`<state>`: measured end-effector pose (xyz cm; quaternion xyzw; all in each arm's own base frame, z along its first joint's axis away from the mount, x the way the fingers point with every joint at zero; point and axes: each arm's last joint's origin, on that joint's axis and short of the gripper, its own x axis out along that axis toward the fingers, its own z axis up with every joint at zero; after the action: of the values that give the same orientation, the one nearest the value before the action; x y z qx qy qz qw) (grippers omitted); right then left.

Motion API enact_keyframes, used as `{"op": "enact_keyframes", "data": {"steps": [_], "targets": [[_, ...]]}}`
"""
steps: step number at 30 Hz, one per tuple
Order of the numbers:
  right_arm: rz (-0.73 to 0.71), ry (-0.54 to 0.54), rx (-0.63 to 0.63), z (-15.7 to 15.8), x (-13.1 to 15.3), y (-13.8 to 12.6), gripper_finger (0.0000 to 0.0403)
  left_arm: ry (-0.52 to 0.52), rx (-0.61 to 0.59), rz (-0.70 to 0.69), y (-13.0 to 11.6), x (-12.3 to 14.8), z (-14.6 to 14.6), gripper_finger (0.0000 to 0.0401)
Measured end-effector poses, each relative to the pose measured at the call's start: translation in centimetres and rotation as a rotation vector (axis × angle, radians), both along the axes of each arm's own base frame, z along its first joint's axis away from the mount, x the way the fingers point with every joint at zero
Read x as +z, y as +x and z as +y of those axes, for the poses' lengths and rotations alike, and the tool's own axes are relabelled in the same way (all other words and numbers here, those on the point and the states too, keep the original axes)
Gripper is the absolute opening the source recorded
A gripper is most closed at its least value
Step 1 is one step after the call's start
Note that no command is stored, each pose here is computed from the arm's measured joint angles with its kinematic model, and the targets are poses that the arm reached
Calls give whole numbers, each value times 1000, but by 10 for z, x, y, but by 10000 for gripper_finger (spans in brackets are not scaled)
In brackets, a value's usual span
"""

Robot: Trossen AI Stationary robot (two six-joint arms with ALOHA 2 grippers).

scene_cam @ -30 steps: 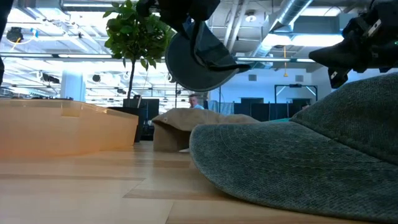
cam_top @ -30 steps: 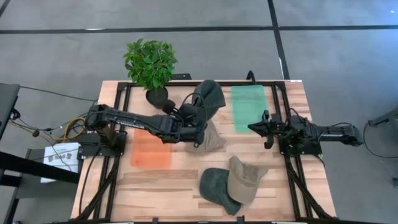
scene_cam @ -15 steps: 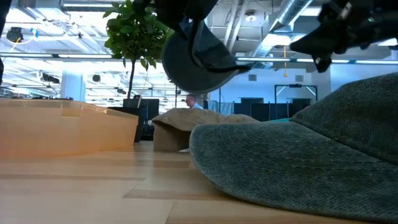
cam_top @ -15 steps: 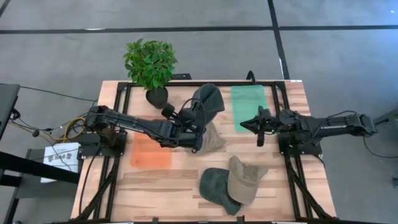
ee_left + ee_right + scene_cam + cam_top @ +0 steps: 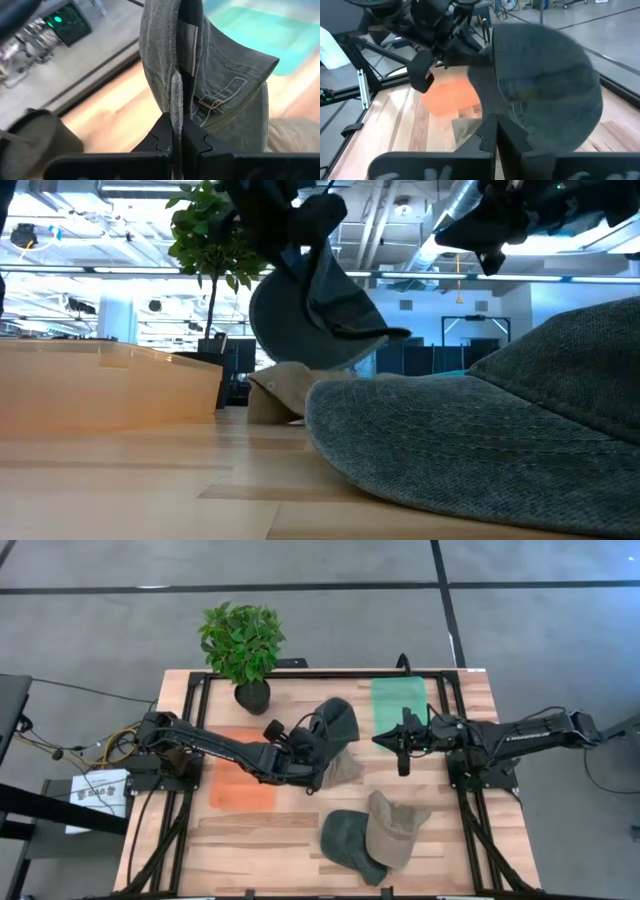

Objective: Pick & Place hat
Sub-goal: Put the top blue cap into the blue bin

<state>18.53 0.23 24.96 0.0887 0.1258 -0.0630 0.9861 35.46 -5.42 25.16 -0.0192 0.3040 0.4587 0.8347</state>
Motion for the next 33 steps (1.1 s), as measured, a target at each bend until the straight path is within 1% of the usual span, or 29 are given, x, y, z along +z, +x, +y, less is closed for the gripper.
{"op": "enact_keyframes", "data": {"steps": [6, 8, 14, 18, 22, 25, 30, 33], "targets": [[6, 0, 0, 0, -1, 1, 0, -57, -92, -59, 7, -10, 0, 0], [7, 0, 0, 0, -1, 1, 0, -79, -127, -98, 13, -9, 2, 0], [5, 1, 4, 0, -1, 1, 0, -97, -220, -156, 26, -3, 16, 0], [6, 2, 6, 0, -1, 1, 0, -104, -292, -160, 32, 1, 29, 0], [8, 8, 29, 1, -1, 1, 0, -146, -343, -151, 29, 9, 42, 0], [10, 10, 48, 3, -1, 1, 0, -142, -388, -151, 23, 22, 49, 0], [7, 9, 68, 8, 0, 0, 0, -154, -453, -138, 7, 42, 60, 0], [-13, 9, 75, 9, 3, -3, 0, -166, -475, -150, -10, 44, 63, 0]]}}
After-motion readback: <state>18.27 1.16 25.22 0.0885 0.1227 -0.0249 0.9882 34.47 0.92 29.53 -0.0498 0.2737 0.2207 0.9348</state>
